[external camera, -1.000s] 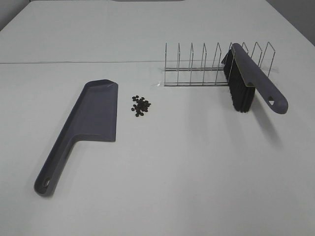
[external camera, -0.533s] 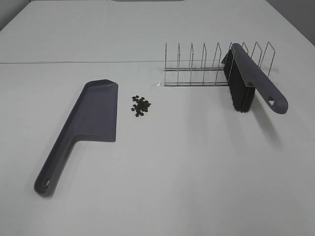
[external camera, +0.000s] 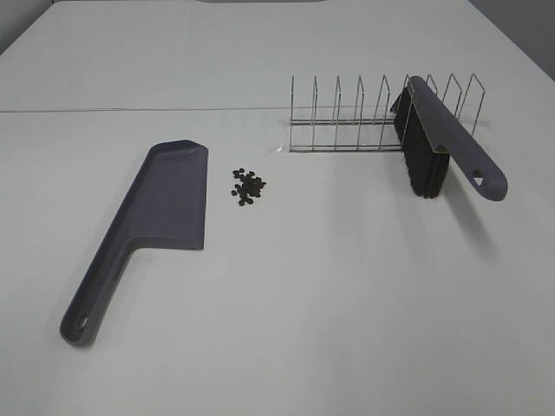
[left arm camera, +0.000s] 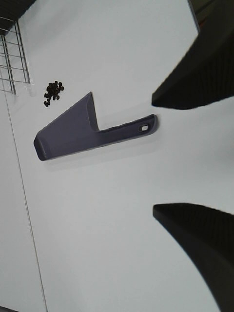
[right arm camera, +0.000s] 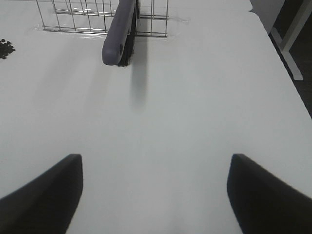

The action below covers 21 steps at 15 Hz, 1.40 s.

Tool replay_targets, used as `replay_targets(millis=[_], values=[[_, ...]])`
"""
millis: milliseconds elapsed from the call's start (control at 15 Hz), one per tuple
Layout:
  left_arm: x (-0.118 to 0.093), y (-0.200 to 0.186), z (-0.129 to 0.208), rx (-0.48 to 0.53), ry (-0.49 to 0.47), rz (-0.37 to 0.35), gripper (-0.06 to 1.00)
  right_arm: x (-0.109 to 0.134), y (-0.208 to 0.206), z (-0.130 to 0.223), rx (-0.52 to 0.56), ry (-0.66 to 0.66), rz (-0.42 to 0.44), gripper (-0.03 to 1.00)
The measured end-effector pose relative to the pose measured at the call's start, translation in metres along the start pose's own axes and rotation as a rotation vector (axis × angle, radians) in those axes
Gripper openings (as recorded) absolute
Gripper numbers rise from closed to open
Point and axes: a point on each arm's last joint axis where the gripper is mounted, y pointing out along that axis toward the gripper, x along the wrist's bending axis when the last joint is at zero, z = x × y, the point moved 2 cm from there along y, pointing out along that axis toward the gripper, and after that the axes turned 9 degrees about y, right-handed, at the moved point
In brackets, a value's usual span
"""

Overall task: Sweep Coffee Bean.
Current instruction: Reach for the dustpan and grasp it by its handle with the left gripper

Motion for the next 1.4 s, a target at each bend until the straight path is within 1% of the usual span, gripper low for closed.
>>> replay_targets(millis=[1400], values=[[0.0,0.0,0.0,0.0,0.0,0.0,0.56,0.0,0.0,0.0,0.0,0.0,0.0,0.77]])
